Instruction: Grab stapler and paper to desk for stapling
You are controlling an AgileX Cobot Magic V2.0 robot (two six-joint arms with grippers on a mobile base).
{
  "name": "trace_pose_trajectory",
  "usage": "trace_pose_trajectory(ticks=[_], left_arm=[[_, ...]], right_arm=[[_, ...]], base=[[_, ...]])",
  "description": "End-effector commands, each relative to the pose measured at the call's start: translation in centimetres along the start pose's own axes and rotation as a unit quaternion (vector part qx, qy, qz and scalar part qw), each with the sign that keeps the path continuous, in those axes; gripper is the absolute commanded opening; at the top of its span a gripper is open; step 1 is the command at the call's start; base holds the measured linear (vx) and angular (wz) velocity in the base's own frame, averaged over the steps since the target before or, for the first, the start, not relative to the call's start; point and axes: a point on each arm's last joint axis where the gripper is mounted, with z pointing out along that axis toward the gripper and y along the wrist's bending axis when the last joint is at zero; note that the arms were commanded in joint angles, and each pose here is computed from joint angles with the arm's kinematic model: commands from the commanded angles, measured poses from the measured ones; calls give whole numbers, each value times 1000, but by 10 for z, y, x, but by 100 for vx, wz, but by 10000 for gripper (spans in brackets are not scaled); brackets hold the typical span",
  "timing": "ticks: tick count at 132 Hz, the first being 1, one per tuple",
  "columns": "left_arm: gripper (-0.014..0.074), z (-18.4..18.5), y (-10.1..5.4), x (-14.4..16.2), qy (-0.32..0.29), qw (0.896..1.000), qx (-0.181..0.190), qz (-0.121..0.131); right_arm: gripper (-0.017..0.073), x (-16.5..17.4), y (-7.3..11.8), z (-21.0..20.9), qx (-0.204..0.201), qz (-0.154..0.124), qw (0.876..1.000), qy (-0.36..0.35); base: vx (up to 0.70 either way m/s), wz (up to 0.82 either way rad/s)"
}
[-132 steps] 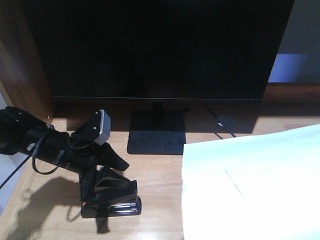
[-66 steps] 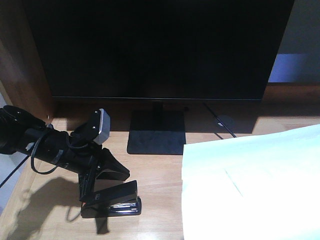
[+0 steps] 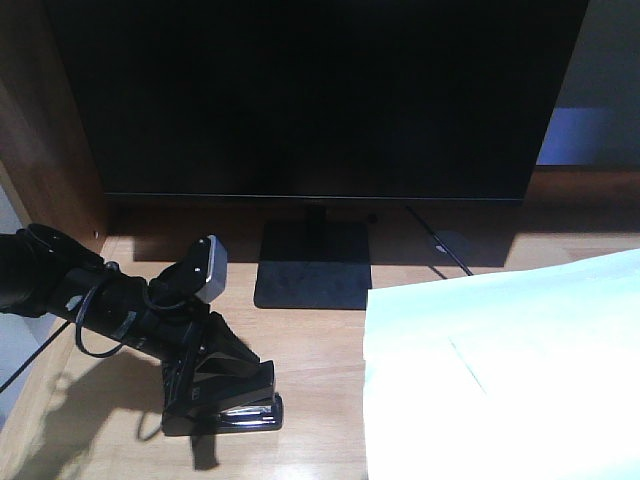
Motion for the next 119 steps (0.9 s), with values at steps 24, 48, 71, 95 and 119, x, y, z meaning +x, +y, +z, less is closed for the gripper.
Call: trace_pose_trajectory(ticks=[24,48,71,95,119], left_arm=[[-6,-7,-3,-18,-32,999,3,12],[-6,-7,-3,-18,-32,999,3,12],[-6,-7,-3,-18,-32,999,3,12],[-6,-7,-3,-18,-32,999,3,12],[-6,-7,-3,-18,-32,999,3,12]], right_arm=[[-6,-4,7,6,-23,-3,1000,-10],[-6,-4,7,6,-23,-3,1000,-10],[-6,-4,7,6,-23,-3,1000,-10],[-6,-4,7,6,-23,-3,1000,-10],[-6,-4,7,6,-23,-3,1000,-10]], base=[[0,0],[0,0],[0,0],[0,0],[0,0]])
